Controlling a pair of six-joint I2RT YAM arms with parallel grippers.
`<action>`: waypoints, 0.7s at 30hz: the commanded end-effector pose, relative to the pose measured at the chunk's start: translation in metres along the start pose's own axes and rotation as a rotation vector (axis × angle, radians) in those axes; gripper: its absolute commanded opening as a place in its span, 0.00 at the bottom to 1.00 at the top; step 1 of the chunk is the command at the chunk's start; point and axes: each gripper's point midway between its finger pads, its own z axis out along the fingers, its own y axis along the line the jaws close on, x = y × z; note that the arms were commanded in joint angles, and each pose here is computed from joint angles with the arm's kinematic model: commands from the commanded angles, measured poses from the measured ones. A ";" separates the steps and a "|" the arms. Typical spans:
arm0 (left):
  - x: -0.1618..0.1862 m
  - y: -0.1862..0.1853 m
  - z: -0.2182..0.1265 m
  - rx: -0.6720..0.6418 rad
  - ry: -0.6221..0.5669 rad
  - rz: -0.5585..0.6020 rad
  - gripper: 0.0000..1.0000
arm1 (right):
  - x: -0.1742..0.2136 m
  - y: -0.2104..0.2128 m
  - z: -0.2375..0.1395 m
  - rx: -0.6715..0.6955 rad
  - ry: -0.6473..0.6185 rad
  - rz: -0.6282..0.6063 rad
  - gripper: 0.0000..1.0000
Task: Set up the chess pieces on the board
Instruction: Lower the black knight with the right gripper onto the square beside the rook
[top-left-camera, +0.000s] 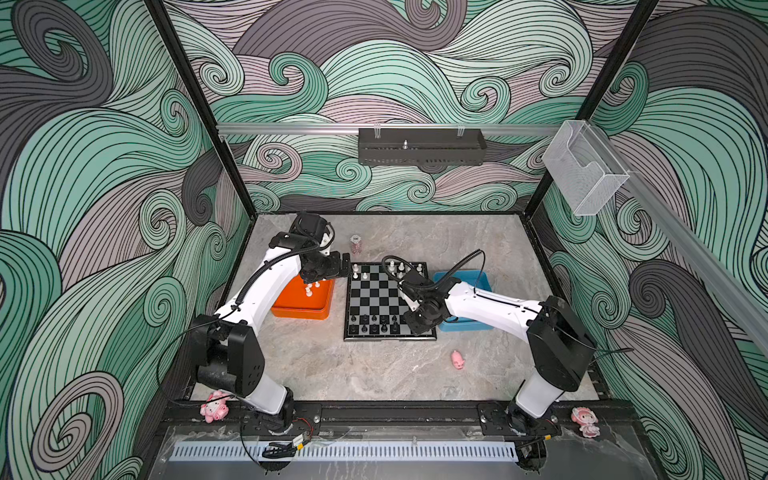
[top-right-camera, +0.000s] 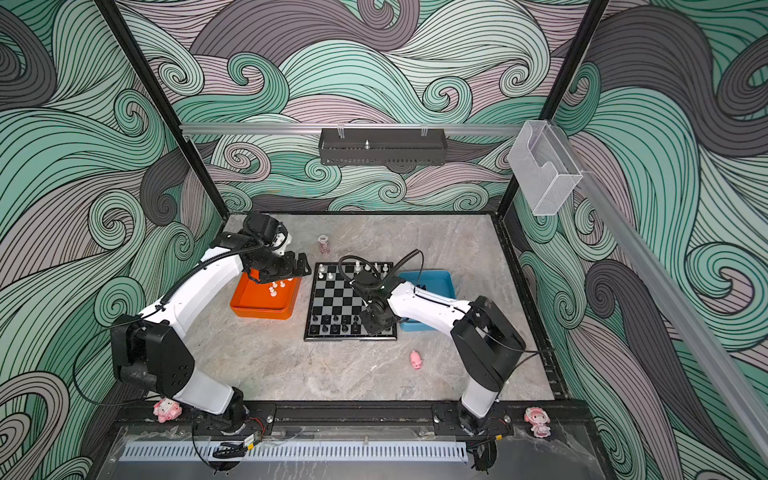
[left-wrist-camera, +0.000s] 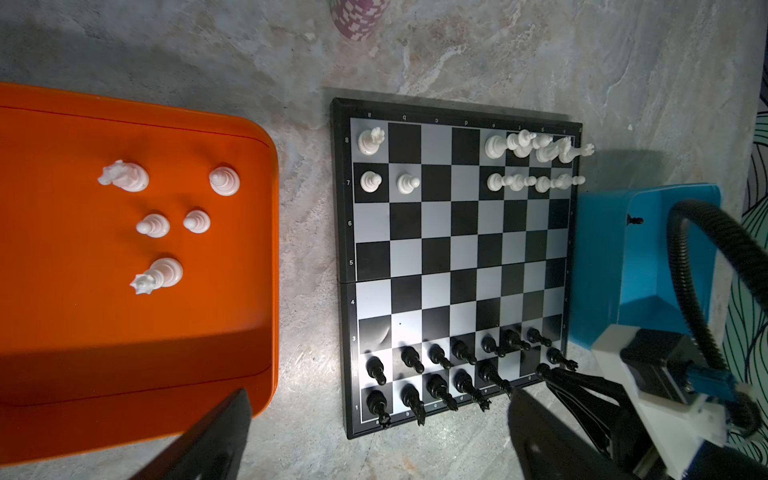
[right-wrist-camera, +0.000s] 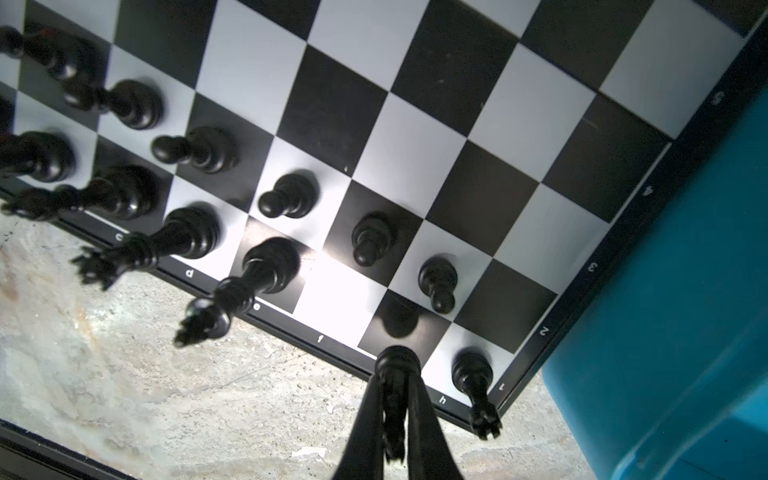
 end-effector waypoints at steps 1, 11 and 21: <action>0.002 -0.001 -0.008 0.016 -0.013 -0.004 0.99 | 0.006 0.000 0.009 0.012 0.026 -0.009 0.11; 0.003 0.001 -0.008 0.013 -0.010 -0.007 0.99 | 0.006 -0.001 0.013 0.019 0.036 -0.016 0.11; 0.003 0.002 -0.006 0.013 -0.008 -0.010 0.99 | 0.006 -0.002 0.015 0.024 0.037 -0.018 0.12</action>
